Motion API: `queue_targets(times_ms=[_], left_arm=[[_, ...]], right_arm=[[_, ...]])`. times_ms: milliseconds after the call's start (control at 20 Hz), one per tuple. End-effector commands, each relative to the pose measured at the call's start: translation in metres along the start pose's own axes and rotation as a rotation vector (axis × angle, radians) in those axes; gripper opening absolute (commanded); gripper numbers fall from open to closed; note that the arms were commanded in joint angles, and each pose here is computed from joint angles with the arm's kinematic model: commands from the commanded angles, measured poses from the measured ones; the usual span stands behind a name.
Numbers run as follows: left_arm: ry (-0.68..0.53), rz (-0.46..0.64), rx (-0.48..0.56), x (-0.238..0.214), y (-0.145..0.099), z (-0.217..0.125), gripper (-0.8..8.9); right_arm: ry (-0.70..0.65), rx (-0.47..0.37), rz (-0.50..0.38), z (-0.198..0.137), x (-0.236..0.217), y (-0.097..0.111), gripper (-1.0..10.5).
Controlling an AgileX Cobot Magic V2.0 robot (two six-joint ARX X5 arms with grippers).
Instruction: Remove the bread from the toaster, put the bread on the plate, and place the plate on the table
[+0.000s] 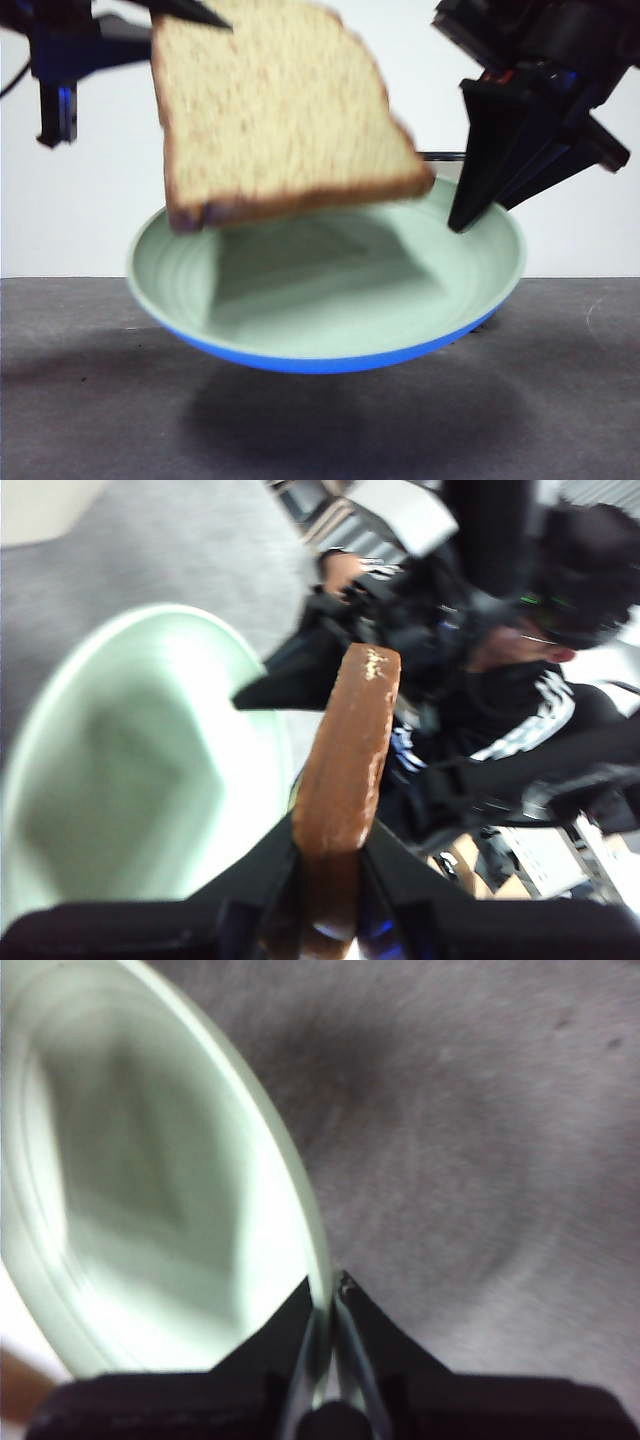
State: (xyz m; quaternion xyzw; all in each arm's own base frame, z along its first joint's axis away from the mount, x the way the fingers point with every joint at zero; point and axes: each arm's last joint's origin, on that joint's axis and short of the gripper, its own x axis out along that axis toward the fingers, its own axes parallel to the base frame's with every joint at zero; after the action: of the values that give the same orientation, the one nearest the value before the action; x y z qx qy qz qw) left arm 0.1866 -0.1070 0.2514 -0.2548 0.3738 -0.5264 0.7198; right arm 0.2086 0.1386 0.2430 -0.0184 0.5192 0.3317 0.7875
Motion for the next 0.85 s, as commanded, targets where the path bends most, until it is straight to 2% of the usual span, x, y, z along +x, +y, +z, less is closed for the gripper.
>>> queue_targets(times_ms=[50,350,500,650,700,750,850], left_arm=[[0.033,0.018,-0.019,0.008,0.014,-0.002,-0.09],[0.113,0.084,-0.123,0.028,0.048,-0.008,-0.09],[0.092,0.16,-0.128,0.029,0.052,-0.008,-0.08],[0.083,0.191,-0.124,0.03,0.053,-0.009,-0.03],[0.086,0.216,-0.126,0.032,0.052,-0.01,0.02],[0.089,0.254,-0.134,0.033,0.053,-0.012,0.4],[0.108,0.292,-0.145,0.036,0.052,-0.016,3.56]], right_arm=[[0.002,0.009,0.015,0.001,0.006,0.002,-0.2],[-0.004,0.006,0.016,0.001,0.006,0.003,-0.2],[-0.003,0.0,0.02,0.001,0.007,0.004,-0.2],[-0.002,-0.005,0.024,0.001,0.007,0.006,-0.2],[0.001,-0.006,0.05,0.001,0.007,0.006,-0.2],[0.005,-0.008,0.075,0.001,0.007,0.008,-0.2],[0.008,-0.015,0.077,0.0,0.008,0.01,-0.2]])
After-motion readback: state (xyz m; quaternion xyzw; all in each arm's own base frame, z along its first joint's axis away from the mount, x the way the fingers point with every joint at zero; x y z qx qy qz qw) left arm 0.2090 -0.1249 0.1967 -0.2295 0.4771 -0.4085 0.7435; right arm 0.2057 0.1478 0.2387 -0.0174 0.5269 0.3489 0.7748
